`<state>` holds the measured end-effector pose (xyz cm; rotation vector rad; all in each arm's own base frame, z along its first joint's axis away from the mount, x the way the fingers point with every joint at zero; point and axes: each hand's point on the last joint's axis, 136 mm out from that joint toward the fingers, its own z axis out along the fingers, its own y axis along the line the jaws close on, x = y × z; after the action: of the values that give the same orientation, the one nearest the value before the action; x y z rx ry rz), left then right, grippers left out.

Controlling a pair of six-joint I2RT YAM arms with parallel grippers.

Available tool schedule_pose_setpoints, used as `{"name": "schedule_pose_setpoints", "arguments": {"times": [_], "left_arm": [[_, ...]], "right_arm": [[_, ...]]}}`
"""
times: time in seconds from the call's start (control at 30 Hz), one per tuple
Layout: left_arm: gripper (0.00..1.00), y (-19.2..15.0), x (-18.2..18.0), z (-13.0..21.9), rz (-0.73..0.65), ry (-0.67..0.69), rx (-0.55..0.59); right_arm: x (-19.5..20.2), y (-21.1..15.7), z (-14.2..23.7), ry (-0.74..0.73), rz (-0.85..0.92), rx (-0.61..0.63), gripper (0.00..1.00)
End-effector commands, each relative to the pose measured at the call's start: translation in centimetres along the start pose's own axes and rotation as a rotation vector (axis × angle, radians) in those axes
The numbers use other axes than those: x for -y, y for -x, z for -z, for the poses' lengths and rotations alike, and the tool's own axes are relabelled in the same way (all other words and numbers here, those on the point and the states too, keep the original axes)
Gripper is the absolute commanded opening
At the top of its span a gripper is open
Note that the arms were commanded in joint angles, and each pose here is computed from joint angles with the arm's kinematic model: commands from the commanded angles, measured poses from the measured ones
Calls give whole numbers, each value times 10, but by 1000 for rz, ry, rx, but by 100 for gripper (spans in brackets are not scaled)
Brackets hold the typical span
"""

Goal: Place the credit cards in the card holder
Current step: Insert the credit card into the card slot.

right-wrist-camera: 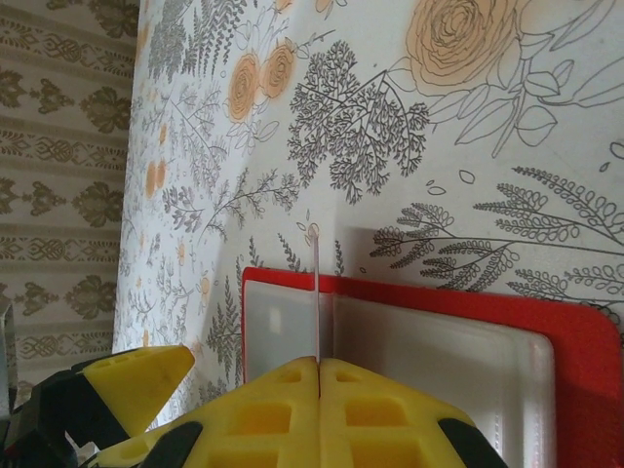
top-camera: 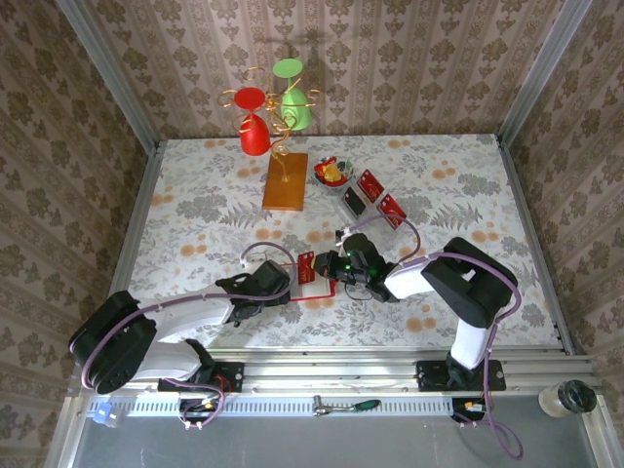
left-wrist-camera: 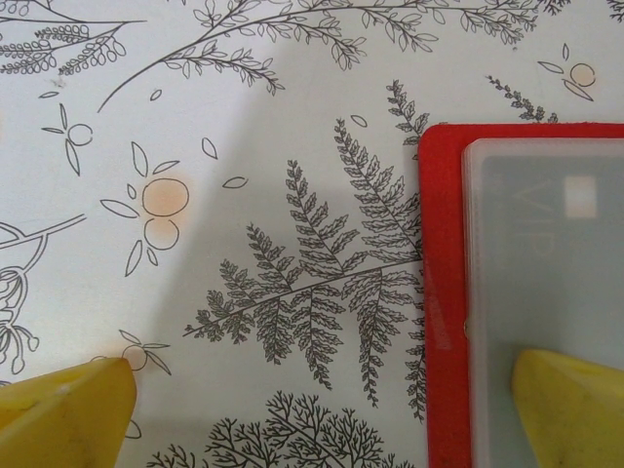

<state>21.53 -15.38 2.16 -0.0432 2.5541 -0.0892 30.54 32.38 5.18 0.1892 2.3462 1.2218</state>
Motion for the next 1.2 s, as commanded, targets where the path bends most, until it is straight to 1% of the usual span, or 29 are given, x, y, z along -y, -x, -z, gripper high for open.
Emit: {"name": "schedule_pose_setpoints", "arguments": {"times": [0.0, 0.7, 1.17], "left_arm": [[100, -15, -20, -2, -28, 70, -35], [100, -15, -19, -1, -29, 67, -32], [100, -14, -18, -1, -29, 65, -28]], "right_arm": [[4, 0, -1, 2, -11, 24, 0], [7, -20, -3, 37, -33, -27, 0], [15, -30, 3, 24, -35, -45, 0]]}}
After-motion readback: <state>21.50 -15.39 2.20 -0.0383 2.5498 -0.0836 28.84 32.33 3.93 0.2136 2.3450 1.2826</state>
